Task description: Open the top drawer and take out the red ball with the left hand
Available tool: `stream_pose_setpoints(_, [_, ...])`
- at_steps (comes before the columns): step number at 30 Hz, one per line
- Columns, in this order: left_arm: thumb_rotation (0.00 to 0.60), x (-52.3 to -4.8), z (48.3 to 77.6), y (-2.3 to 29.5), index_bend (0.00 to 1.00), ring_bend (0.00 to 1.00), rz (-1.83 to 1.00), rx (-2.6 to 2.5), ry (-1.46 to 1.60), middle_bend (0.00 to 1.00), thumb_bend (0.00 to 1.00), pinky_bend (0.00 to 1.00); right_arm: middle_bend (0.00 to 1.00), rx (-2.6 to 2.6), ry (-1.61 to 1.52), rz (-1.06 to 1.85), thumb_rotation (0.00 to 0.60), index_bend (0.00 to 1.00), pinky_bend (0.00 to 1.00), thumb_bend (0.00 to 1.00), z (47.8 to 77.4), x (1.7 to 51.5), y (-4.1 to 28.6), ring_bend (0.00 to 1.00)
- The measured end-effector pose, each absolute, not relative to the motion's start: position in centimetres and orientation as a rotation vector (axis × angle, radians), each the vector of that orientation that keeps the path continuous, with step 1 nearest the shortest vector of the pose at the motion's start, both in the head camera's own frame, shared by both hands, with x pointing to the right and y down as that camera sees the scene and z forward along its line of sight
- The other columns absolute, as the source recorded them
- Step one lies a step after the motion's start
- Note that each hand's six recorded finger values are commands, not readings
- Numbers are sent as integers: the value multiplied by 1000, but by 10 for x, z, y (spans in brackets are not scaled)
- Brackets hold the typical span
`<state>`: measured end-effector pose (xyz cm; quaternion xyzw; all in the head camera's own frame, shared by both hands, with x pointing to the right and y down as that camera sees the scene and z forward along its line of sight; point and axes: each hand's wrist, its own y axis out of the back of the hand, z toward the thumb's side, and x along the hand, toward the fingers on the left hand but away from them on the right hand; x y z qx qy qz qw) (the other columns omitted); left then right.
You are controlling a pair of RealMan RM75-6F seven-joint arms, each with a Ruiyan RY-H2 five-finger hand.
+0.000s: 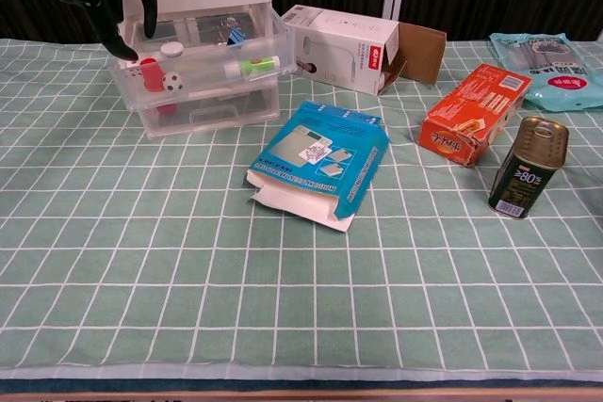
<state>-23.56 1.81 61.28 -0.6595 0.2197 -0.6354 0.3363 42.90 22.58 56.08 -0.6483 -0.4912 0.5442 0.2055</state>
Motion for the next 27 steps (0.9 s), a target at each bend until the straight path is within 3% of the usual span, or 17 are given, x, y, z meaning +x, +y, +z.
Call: stream_pose_setpoints(27, [600, -220, 628, 21, 474, 1000, -1729, -1730, 512, 1000, 246, 1000, 0, -1809, -1385, 1518, 600, 0, 219, 88, 561, 430, 225, 0])
